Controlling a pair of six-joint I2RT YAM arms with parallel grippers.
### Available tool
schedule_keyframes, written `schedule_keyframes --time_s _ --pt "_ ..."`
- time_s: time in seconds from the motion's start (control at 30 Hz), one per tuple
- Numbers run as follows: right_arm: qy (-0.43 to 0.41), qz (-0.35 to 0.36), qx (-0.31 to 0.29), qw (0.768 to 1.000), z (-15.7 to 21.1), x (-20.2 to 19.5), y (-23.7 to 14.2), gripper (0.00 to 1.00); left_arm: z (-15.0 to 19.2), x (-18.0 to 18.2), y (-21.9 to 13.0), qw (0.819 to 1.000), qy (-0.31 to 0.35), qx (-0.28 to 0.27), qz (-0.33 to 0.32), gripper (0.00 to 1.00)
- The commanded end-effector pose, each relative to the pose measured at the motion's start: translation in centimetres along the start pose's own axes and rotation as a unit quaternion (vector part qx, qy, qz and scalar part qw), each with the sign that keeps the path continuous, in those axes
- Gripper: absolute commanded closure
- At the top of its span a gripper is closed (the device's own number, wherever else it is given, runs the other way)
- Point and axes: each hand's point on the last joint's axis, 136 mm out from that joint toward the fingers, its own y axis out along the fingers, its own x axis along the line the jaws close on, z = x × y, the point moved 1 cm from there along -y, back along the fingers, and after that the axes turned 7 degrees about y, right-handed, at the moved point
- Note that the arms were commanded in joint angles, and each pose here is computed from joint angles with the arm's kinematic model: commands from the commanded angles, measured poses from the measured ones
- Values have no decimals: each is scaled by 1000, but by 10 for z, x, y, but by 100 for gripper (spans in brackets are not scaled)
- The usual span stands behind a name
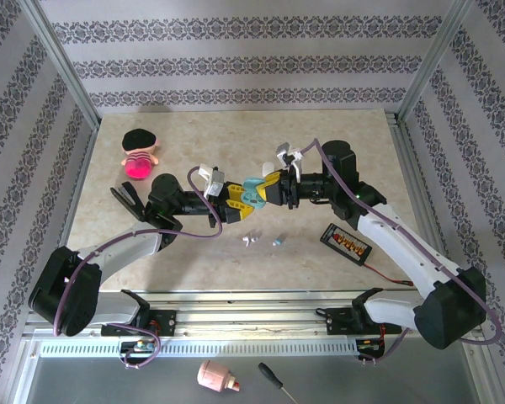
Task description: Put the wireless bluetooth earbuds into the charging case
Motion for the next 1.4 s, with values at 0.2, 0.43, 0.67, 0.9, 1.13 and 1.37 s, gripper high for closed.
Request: schedule_keyframes --time_s 0.2,0.43,0.67,0.9,1.13,1.37 --pt "-26 7 -21 999 -14 11 -11 47 -11 2 -4 998 51 -17 -20 78" --pt "-60 86 -64 992 -6 3 -40 23 -9 22 -16 995 53 -22 -78 78" --pt "39 223 -154 962 0 -53 -85 25 -9 34 -30 993 51 -27 -106 77" --pt "187 284 -85 936 51 -111 -82 30 -9 28 -32 994 52 -24 -96 76" --pt "347 378 -2 858 125 -174 -85 32 -8 25 -35 993 61 -18 -103 77" --pt "361 471 -20 805 128 -244 -96 39 -6 25 -35 993 58 -17 -101 77"
